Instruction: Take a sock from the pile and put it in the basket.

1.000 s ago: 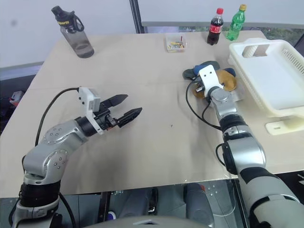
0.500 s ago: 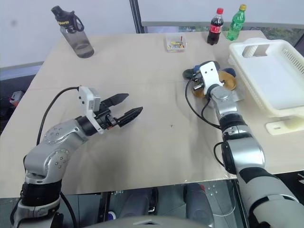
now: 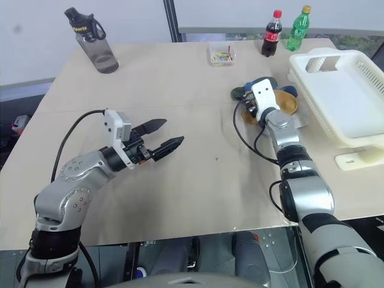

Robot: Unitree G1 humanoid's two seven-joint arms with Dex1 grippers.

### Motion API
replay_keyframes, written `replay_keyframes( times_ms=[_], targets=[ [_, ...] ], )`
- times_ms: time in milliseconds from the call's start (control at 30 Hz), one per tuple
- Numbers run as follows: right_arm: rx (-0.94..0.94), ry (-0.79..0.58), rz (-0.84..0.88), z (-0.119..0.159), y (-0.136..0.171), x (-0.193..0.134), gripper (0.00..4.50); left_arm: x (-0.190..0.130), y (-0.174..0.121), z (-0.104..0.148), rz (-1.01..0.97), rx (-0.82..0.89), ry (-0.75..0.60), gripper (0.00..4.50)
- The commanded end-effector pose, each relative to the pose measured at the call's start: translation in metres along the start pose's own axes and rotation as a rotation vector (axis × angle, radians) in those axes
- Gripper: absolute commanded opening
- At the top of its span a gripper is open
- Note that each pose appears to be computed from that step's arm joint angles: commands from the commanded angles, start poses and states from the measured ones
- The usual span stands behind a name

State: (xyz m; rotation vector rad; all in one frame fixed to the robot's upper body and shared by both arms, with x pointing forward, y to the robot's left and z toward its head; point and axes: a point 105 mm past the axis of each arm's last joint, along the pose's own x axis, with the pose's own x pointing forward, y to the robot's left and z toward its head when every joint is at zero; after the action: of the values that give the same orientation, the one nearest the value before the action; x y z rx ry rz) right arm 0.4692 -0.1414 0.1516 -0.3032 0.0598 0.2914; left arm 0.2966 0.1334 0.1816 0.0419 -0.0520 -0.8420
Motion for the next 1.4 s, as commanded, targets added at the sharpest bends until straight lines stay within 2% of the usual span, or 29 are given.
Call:
replay_keyframes(
  times_ms=[33,133,167,200,300,567,700,900,1067,1200,1333,1367,1400],
  targets=[
    [0.021,-0.063,-0.029,0.018,-0.005,0.001,2.23,-0.003,0.0,0.009,0.005,0.026,-0.03,4.5],
    [0.026,-0.065,-0.028,0.018,-0.004,0.002,2.23,-0.004,0.0,0.009,0.01,0.026,-0.03,4.5],
    [0.027,-0.064,-0.028,0.018,-0.003,0.002,1.71,-0.004,0.0,0.009,0.011,0.025,-0.03,4.5],
    [0.028,-0.064,-0.028,0.018,-0.003,0.002,1.45,-0.004,0.0,0.009,0.012,0.025,-0.03,4.5],
    [0.028,-0.059,-0.026,0.016,-0.002,0.002,0.05,-0.005,0.0,0.009,0.015,0.024,-0.029,4.5],
    [0.036,-0.076,-0.01,0.02,-0.002,0.0,0.05,-0.005,0.001,0.008,0.022,0.016,-0.027,4.5],
    [0.118,-0.128,0.138,0.034,0.016,-0.012,0.05,-0.005,0.003,0.007,0.032,0.001,-0.028,4.5],
    [0.154,-0.104,0.428,0.041,0.085,-0.061,0.05,-0.008,0.014,-0.003,0.076,-0.035,-0.013,4.5],
    [0.204,-0.05,0.604,0.04,0.145,-0.085,0.05,-0.017,0.024,-0.02,0.102,-0.067,0.034,4.5],
    [0.221,-0.016,0.902,0.042,0.209,-0.118,0.05,-0.034,0.035,-0.039,0.132,-0.103,0.111,4.5],
    [0.262,0.007,0.918,0.04,0.221,-0.12,0.05,-0.042,0.035,-0.048,0.114,-0.138,0.176,4.5],
    [0.264,0.006,0.917,0.04,0.221,-0.12,0.6,-0.043,0.034,-0.05,0.108,-0.151,0.192,4.5],
    [0.265,0.002,0.917,0.04,0.221,-0.121,0.86,-0.044,0.034,-0.051,0.102,-0.158,0.204,4.5]
  ],
)
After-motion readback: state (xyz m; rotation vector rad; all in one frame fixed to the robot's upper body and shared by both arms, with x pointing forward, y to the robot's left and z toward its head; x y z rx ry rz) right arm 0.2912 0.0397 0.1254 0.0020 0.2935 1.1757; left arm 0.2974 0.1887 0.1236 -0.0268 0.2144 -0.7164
